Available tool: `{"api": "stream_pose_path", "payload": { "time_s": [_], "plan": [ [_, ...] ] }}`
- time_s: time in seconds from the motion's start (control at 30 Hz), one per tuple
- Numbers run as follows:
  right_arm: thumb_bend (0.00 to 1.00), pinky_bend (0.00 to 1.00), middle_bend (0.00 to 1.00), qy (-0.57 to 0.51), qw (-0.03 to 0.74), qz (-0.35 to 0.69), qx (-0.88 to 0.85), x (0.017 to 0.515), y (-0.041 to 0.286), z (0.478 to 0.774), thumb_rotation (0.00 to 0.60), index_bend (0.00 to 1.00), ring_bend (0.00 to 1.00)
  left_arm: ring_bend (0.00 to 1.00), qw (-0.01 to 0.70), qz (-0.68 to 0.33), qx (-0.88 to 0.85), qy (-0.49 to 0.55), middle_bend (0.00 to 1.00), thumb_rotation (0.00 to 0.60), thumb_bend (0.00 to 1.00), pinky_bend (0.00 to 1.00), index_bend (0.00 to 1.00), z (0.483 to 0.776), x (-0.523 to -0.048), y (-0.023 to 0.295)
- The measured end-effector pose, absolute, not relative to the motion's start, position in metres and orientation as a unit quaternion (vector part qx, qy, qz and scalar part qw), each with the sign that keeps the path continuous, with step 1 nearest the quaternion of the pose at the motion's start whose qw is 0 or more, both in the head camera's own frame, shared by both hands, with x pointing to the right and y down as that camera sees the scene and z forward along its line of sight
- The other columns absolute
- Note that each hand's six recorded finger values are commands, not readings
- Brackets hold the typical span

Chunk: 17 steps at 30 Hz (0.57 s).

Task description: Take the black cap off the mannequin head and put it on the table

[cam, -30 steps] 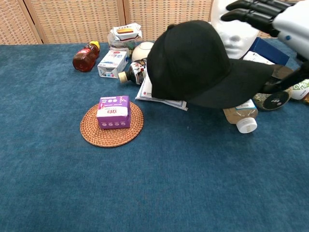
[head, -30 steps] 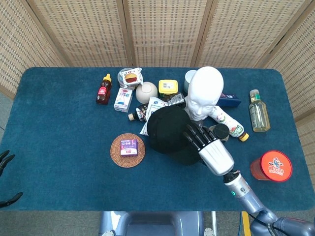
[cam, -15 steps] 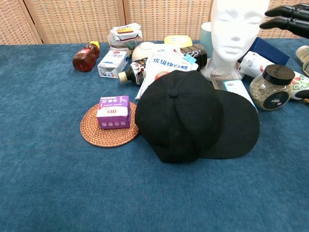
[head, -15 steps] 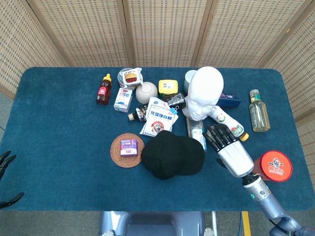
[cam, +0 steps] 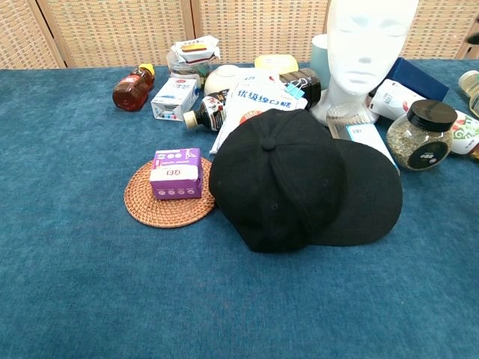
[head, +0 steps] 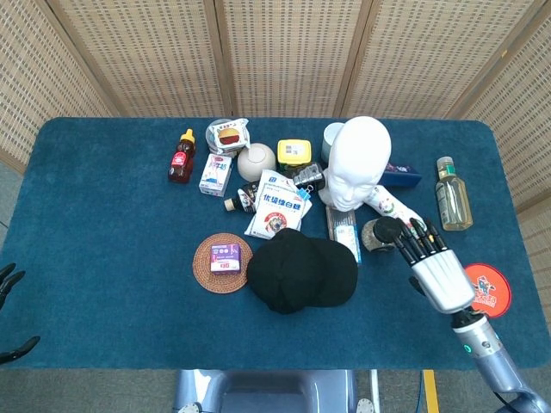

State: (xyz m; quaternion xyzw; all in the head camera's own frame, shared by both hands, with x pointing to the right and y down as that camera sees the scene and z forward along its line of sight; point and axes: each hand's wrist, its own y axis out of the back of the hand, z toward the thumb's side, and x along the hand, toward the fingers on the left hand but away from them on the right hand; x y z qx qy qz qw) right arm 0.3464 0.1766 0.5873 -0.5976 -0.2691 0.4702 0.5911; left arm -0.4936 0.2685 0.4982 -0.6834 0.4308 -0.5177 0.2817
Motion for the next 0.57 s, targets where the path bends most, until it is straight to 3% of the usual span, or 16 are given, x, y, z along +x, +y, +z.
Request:
{"api": "stream_pose_path", "payload": {
  "time_s": [0.57],
  "plan": [
    [0.0,0.0,0.0,-0.382,0.464,0.521,-0.606,0.386,0.24,0.528,0.6,0.0,0.0,0.0,0.326,-0.522,-0.655,0.439,0.0,0.6,0.16,0.0,0.0,0.498,-0.492,0.269]
  ]
}}
